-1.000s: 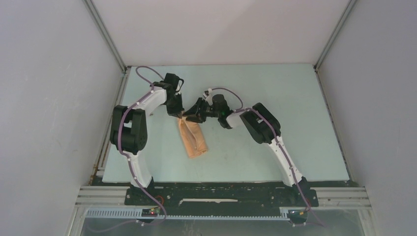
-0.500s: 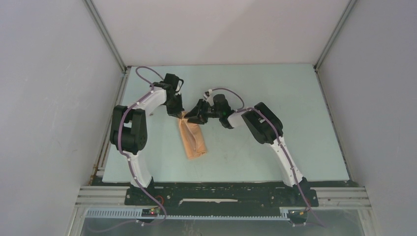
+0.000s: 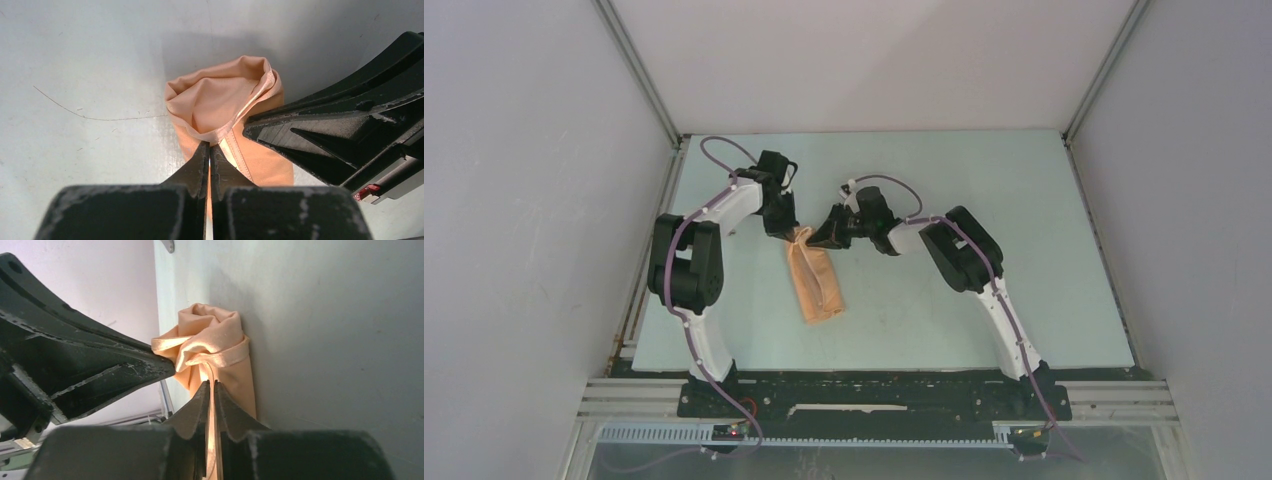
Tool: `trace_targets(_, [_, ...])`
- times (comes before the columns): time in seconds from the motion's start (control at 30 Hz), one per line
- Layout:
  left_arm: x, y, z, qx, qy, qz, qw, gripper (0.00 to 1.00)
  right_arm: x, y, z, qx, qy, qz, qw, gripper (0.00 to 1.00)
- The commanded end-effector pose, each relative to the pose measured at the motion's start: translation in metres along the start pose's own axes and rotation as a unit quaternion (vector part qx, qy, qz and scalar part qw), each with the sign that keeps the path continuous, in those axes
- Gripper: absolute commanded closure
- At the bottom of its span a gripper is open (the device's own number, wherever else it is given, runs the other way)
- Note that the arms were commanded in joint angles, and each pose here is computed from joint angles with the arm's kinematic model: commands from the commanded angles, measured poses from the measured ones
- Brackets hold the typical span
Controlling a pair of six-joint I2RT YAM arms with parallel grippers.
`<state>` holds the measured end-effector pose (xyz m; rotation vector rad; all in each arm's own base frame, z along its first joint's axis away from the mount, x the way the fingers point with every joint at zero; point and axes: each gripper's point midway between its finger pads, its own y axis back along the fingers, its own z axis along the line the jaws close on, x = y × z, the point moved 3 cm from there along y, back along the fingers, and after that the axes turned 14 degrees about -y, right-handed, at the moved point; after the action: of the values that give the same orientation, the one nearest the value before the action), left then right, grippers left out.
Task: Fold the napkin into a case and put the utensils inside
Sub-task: Grasp the top corner of the smaller rectangle folded napkin from the folded napkin.
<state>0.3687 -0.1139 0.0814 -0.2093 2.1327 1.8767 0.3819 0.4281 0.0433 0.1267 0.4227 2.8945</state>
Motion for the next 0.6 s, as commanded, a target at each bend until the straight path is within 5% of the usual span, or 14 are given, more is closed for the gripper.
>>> trace_targets(0.0, [-0.008,0.015,-0.004,0.015,0.002,-0.028,1.000,1.00,-0.008,0.009,0.042,-0.007,0.062,-0.022,0.998,0.86])
trace_targets(0.57, [-0.012,0.016,-0.009,0.031,0.000,-0.032,0.999,1.00,0.006,-0.031,0.006,0.082,0.073,-0.040,0.993,0.80])
